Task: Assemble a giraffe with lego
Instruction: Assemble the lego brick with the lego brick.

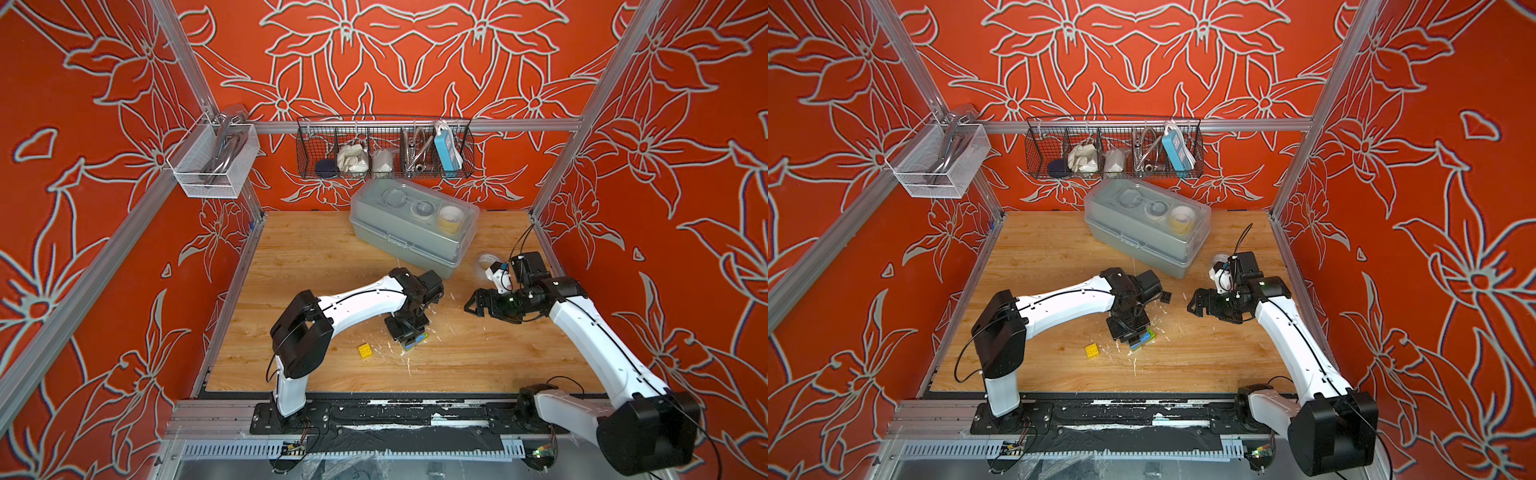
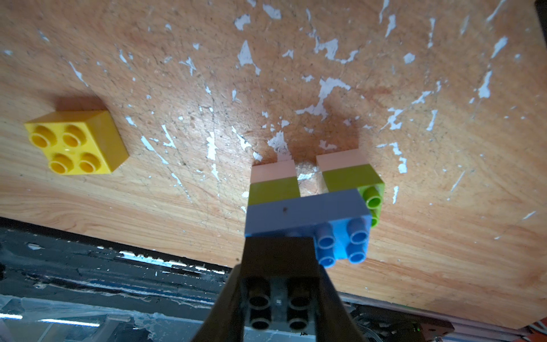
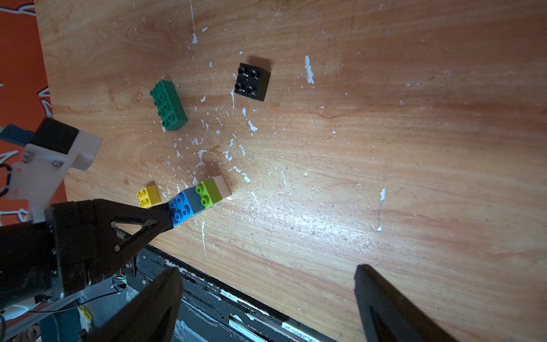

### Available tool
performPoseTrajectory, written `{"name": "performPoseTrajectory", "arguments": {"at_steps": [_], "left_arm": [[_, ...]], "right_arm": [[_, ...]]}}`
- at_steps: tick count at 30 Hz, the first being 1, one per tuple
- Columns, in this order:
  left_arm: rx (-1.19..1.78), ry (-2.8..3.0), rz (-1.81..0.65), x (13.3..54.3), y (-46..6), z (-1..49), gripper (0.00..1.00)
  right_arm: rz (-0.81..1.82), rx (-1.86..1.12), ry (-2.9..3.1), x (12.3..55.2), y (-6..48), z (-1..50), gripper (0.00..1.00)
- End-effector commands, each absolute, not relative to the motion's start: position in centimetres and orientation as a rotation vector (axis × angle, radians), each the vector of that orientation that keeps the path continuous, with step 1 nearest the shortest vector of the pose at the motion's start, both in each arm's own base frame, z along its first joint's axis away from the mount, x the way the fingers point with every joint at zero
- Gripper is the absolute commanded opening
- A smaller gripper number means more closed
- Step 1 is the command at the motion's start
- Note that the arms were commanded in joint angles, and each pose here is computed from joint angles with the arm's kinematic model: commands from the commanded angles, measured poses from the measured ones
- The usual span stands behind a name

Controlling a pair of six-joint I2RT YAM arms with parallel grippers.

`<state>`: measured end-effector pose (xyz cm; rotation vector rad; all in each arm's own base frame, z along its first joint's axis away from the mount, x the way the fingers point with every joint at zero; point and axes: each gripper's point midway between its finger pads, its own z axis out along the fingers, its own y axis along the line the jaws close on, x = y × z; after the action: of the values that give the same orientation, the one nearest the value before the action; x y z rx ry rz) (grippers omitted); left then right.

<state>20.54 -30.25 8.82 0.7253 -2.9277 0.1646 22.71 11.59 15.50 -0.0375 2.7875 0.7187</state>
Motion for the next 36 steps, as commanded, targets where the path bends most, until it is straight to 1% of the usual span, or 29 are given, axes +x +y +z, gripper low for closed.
{"name": "performPoseTrajectory", "arguments": {"at_steps": [1,13,20,29,36], "left_arm": [[0.711,-2.918,0.032,20.0,-29.3,7.4,0.23],[0.686,-2.945,-0.087,20.4,-28.3,6.7,0.23],[0.616,-2.995,-0.141,20.9,-27.5,6.0,0.22],[0.439,-3.089,-0.135,22.2,-27.3,5.8,0.20],[0.376,-3.088,-0.104,22.1,-27.6,5.6,0.20]], "right_arm": [[0.710,-0.048,2.791,22.7,11.6,15.4,0.96],[0.710,-0.046,2.788,22.8,11.6,15.3,0.96],[0.707,-0.048,2.790,22.8,11.6,15.3,0.95],[0.698,-0.051,2.796,22.8,11.5,15.4,0.96],[0.693,-0.046,2.801,22.8,11.4,15.4,0.96]]}}
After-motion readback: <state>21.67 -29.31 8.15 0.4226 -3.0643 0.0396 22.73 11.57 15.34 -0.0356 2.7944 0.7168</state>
